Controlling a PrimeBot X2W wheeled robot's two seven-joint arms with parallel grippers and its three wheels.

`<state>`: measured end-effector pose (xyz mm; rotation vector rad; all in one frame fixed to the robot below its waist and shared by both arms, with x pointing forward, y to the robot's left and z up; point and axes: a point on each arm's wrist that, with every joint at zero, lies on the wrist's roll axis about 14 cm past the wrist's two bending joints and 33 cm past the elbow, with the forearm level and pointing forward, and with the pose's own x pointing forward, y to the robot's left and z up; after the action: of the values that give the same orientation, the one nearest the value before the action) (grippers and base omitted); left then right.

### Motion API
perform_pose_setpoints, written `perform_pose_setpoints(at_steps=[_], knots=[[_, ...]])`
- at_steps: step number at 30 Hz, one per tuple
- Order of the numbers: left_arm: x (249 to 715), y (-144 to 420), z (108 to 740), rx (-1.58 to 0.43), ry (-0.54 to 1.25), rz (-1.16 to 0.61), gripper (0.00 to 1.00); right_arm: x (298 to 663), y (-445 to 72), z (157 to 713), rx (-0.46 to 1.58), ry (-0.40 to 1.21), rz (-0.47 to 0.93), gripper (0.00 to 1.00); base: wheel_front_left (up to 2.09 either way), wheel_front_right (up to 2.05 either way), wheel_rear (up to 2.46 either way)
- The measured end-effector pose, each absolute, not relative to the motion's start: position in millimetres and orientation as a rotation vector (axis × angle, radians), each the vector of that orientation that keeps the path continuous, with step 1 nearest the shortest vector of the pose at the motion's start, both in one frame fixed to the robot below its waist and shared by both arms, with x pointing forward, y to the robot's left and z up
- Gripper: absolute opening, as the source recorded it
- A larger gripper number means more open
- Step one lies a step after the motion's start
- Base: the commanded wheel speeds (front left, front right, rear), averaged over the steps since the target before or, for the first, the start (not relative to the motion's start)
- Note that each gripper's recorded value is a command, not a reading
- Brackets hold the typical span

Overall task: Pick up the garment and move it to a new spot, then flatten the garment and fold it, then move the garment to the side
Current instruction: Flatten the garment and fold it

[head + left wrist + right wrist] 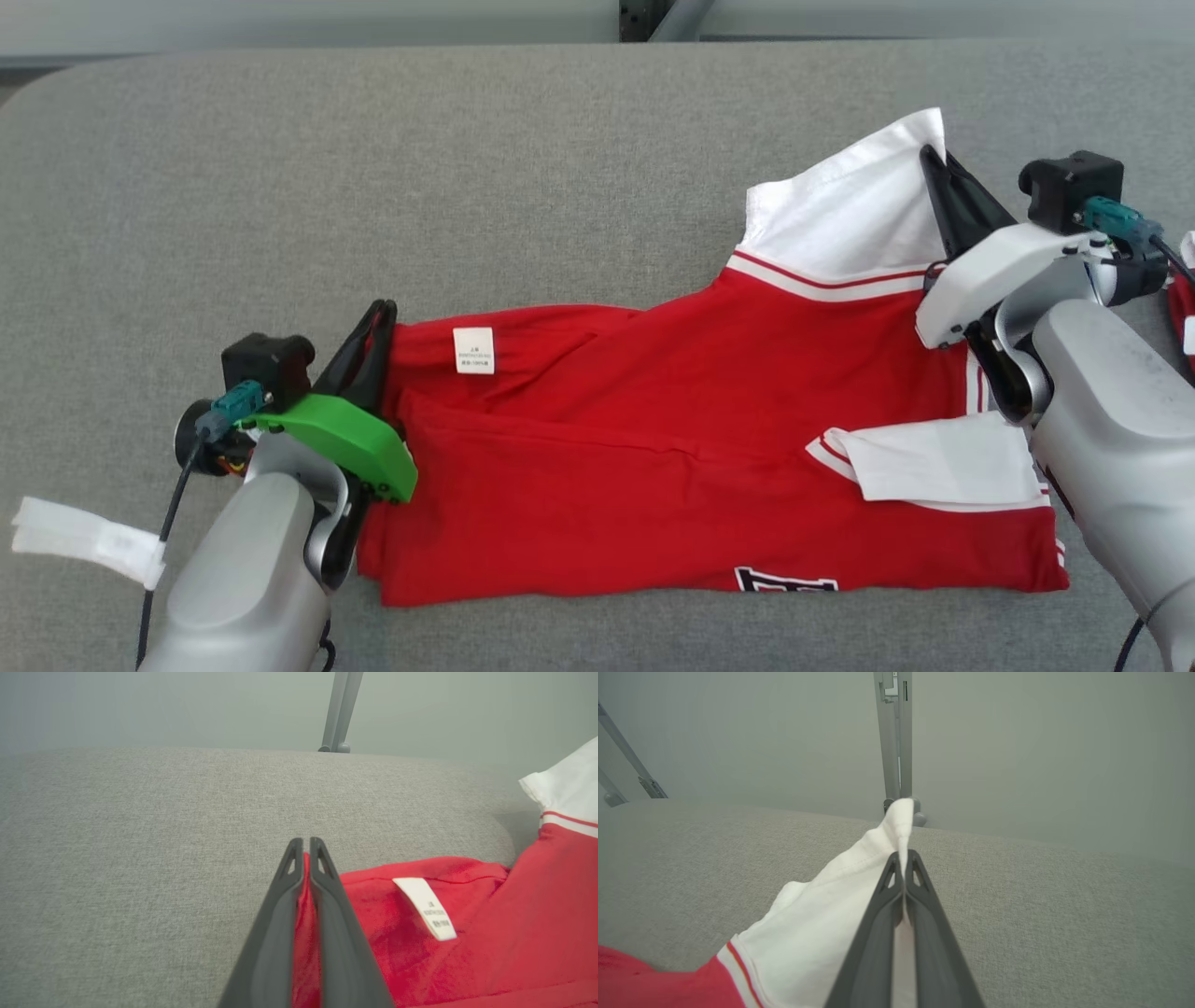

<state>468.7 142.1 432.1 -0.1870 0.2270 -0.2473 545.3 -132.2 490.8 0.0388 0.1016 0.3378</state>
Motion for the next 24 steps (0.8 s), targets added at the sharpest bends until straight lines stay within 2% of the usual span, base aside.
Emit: perform_pose_setpoints(at_steps=[5,10,11,14,19,20,21,22,23,24], knots=[[447,139,447,-0.197,0.181,-0.258,0.00,509,-147,526,0.069,-0.009,0.334,0.00,0.00,0.00,0.00],[424,137,453,-0.210,0.154,-0.257,0.00,460,-167,527,0.119,-0.036,0.296,0.00,0.00,0.00,0.00],[416,139,450,-0.217,0.157,-0.247,0.00,440,-173,518,0.133,-0.021,0.283,0.00,0.00,0.00,0.00],[403,137,440,-0.215,0.181,-0.246,0.00,409,-178,495,0.150,0.039,0.264,0.00,0.00,0.00,0.00],[388,136,427,-0.227,0.214,-0.228,0.00,376,-186,460,0.176,0.135,0.216,0.00,0.00,0.00,0.00],[384,137,421,-0.229,0.230,-0.217,0.00,371,-187,451,0.178,0.160,0.208,0.32,0.00,0.00,0.00],[381,142,416,-0.236,0.244,-0.196,0.16,369,-189,445,0.182,0.177,0.197,1.00,0.00,0.00,0.00],[378,148,412,-0.240,0.251,-0.168,0.52,368,-192,443,0.189,0.181,0.185,1.00,0.00,0.00,0.00],[376,155,411,-0.241,0.251,-0.140,1.00,369,-194,445,0.196,0.173,0.173,1.00,0.00,0.00,0.00],[374,160,412,-0.241,0.243,-0.116,1.00,371,-198,450,0.207,0.154,0.156,1.00,0.00,0.00,0.00]])
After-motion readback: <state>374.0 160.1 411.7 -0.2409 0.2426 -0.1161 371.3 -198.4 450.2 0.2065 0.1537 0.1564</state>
